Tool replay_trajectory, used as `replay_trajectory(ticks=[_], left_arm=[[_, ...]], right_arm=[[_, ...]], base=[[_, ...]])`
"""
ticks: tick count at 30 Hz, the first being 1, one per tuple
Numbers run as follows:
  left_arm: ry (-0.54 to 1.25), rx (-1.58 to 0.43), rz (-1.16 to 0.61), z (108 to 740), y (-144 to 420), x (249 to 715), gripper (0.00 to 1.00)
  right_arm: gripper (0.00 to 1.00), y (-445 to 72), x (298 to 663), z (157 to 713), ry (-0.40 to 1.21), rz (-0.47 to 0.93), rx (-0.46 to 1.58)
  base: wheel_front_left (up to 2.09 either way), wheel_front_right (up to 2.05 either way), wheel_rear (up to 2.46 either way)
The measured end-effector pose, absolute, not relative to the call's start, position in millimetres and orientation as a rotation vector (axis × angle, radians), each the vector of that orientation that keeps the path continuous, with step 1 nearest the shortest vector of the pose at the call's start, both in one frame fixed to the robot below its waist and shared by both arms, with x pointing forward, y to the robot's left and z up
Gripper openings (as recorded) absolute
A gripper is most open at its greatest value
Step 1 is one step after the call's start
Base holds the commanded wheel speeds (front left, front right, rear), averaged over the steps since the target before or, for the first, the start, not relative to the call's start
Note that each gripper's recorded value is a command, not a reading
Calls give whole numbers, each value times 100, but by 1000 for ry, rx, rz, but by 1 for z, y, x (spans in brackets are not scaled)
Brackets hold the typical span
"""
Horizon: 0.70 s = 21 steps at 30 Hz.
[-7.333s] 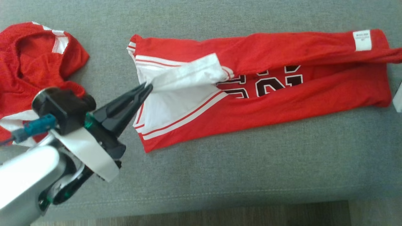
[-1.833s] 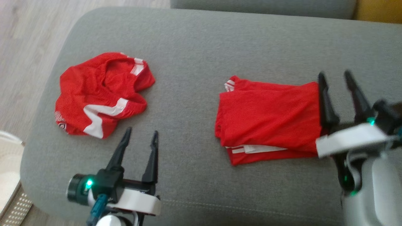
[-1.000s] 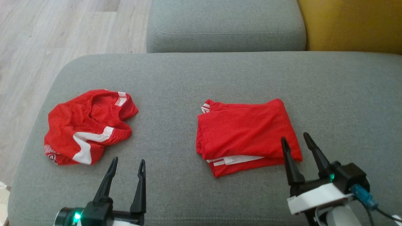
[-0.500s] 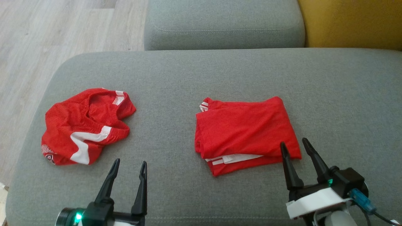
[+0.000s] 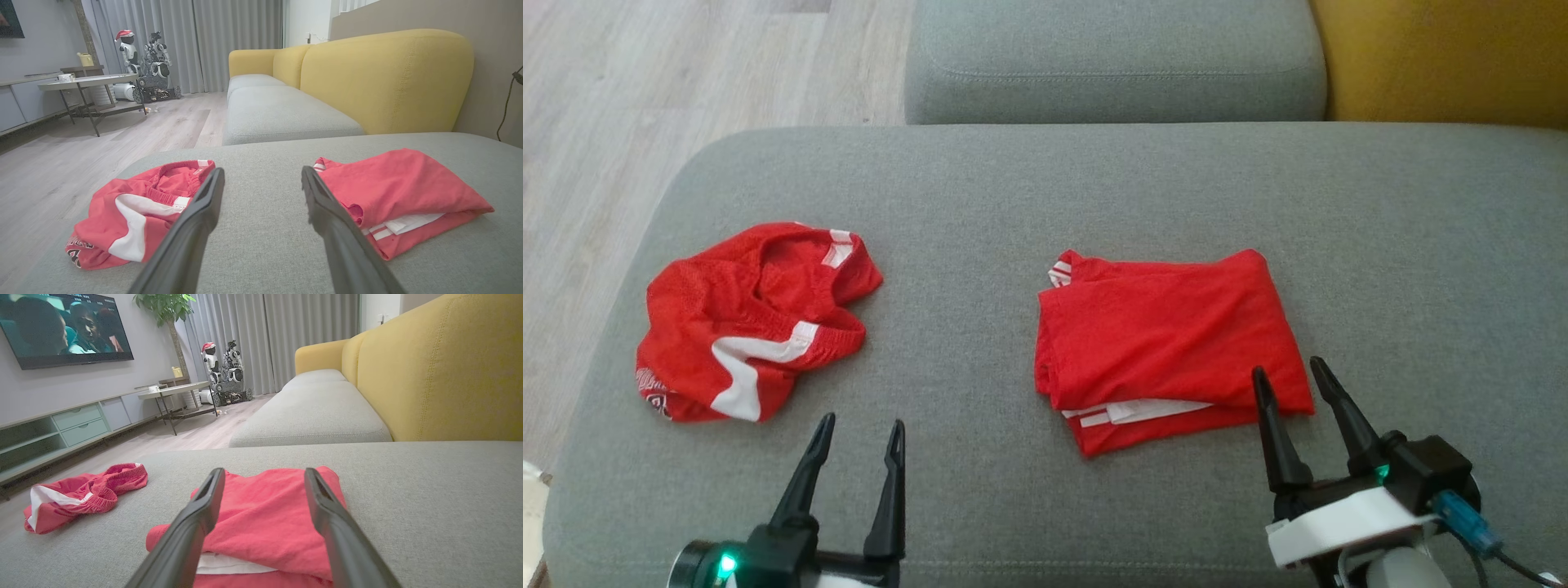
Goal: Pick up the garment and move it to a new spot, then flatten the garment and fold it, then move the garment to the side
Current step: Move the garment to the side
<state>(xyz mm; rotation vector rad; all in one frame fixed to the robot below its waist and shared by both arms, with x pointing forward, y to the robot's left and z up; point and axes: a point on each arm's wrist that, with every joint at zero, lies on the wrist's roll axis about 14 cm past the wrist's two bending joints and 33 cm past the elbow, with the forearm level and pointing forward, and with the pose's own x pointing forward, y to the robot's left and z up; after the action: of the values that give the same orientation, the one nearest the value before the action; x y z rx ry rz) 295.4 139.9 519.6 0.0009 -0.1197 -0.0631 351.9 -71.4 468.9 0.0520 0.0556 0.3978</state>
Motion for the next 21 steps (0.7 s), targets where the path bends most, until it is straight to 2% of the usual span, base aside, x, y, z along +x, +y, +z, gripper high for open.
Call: replay_trajectory(ticks=[12, 21], left_arm=[[-88, 4, -65, 512, 140, 303, 100], [-106, 28, -120, 517, 129, 331, 100]], right_arm=[[100, -69, 359, 452, 111, 401, 61], [100, -97, 421, 433, 192, 332, 12]], base=[[0, 0, 0], [0, 0, 0]])
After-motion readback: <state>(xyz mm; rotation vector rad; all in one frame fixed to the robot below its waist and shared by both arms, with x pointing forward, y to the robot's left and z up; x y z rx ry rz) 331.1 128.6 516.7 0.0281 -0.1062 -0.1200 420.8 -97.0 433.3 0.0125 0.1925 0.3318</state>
